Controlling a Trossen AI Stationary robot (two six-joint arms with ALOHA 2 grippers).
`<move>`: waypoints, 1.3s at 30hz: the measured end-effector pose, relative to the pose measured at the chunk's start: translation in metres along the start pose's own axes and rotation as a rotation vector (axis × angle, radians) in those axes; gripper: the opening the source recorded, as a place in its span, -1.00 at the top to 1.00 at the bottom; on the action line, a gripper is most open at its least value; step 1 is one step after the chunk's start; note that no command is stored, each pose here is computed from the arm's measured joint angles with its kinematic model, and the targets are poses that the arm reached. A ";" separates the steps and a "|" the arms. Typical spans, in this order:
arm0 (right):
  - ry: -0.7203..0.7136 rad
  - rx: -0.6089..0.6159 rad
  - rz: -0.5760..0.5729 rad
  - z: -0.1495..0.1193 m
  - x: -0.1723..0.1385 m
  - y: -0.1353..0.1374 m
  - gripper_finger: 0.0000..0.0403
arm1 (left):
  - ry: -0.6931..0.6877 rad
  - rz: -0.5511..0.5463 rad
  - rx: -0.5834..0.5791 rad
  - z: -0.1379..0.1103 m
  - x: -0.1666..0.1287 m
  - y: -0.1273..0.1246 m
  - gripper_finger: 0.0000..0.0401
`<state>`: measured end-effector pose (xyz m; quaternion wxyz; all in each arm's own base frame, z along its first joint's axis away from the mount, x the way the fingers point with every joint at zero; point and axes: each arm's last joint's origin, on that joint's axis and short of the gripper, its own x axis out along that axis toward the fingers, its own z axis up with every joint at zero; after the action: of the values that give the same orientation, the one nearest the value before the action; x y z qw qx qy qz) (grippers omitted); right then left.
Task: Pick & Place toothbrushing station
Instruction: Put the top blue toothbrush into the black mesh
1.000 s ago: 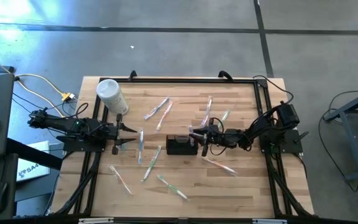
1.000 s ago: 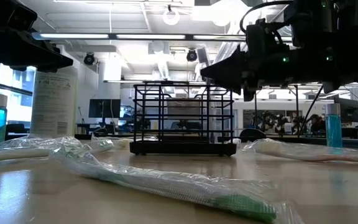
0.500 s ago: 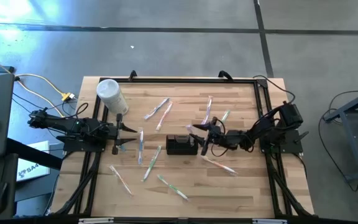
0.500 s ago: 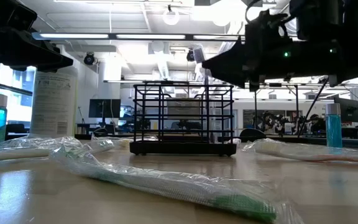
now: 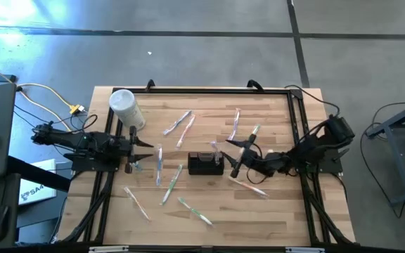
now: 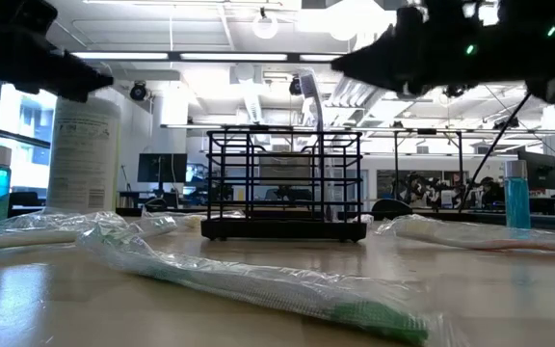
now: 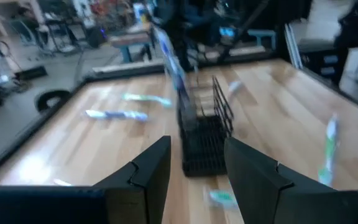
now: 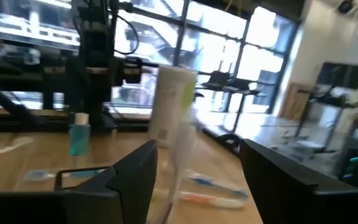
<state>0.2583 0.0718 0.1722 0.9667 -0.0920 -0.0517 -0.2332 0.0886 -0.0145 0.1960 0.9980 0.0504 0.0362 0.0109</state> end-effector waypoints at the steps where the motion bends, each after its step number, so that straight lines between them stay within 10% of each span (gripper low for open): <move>1: -0.007 -0.013 -0.014 0.005 -0.003 0.000 -0.10 | 0.001 0.014 -0.006 0.005 -0.002 0.001 0.24; 13: -0.034 -0.067 -0.089 0.037 -0.023 0.001 -0.09 | 0.230 0.175 -0.048 0.064 0.026 0.003 0.24; 20: 0.010 -0.075 -0.149 0.037 -0.025 0.000 -0.09 | 0.490 0.431 -0.287 0.090 0.076 0.012 0.24; 29: 0.081 -0.075 -0.262 0.036 -0.032 0.001 -0.09 | 0.875 0.527 -0.412 0.076 0.141 0.075 0.24; 39: 0.089 -0.098 -0.262 0.036 -0.034 0.003 -0.09 | 0.934 0.436 -0.603 0.043 0.152 0.156 0.24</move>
<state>0.2270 0.0967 0.2022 0.9236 -0.1210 -0.0091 -0.3637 0.2404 0.1399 0.2441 0.8214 -0.2390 0.4554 0.2465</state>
